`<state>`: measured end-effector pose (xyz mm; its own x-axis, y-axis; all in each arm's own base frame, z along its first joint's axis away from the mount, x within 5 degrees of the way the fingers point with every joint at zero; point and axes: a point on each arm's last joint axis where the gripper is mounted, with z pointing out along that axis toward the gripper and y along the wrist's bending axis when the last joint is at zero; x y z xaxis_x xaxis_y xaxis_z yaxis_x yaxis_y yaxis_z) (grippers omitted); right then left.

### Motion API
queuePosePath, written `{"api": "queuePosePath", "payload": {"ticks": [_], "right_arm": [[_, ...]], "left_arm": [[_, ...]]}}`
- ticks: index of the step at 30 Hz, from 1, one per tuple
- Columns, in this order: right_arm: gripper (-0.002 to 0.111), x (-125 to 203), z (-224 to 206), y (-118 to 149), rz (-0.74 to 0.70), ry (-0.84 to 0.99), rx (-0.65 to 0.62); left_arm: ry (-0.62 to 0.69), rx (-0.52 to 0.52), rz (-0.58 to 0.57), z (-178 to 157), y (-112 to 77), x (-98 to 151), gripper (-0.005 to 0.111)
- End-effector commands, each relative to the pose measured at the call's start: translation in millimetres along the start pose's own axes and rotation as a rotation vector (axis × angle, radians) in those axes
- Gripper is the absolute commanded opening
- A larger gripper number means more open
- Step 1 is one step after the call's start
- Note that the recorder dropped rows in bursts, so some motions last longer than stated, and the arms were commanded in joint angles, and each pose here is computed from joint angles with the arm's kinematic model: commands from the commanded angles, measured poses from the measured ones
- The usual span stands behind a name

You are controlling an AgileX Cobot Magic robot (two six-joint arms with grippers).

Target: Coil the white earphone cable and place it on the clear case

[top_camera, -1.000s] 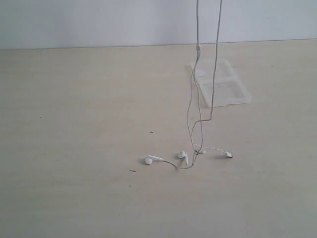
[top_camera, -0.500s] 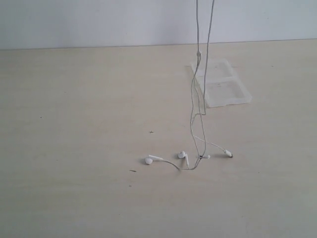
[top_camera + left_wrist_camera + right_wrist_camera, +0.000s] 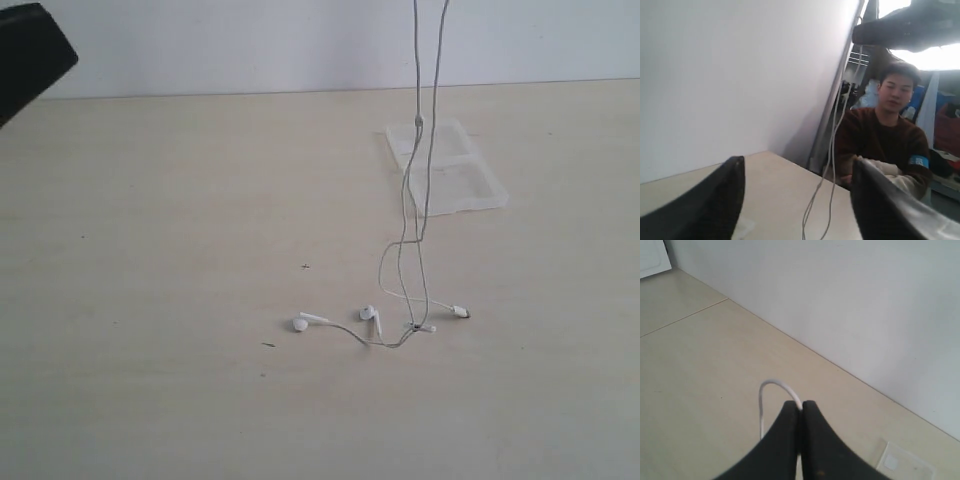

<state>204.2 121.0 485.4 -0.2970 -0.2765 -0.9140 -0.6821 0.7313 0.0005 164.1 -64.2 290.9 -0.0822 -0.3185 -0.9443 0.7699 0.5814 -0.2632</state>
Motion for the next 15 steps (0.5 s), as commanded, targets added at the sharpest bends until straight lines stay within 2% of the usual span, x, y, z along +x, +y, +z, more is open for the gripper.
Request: {"api": "queuePosePath", "payload": {"ticks": [1, 4, 8, 12, 15], "right_arm": [[0.0, -0.1, -0.2, -1.2, -0.012, 0.002, 0.007], [0.0, -0.5, -0.2, -1.3, -0.012, -0.002, 0.009], [0.0, -0.5, -0.2, -1.3, -0.012, -0.002, 0.009], [0.0, -0.7, 1.9, -2.2, -0.011, -0.004, 0.011], [0.0, 0.1, 6.3, -3.4, -0.008, 0.006, 0.01]], "left_arm": [[0.098, 0.088, 0.024, 4.8, -0.9, 12.6, 0.061], [0.203, 0.075, 0.032, 9.4, 0.3, 26.2, 0.061], [0.327, 0.022, 0.131, 24.1, 4.1, 38.6, 0.061], [0.397, 0.057, 0.208, 47.0, -0.4, 44.7, 0.061], [0.391, 0.057, 0.189, 63.2, 0.1, 49.9, 0.061]]}}
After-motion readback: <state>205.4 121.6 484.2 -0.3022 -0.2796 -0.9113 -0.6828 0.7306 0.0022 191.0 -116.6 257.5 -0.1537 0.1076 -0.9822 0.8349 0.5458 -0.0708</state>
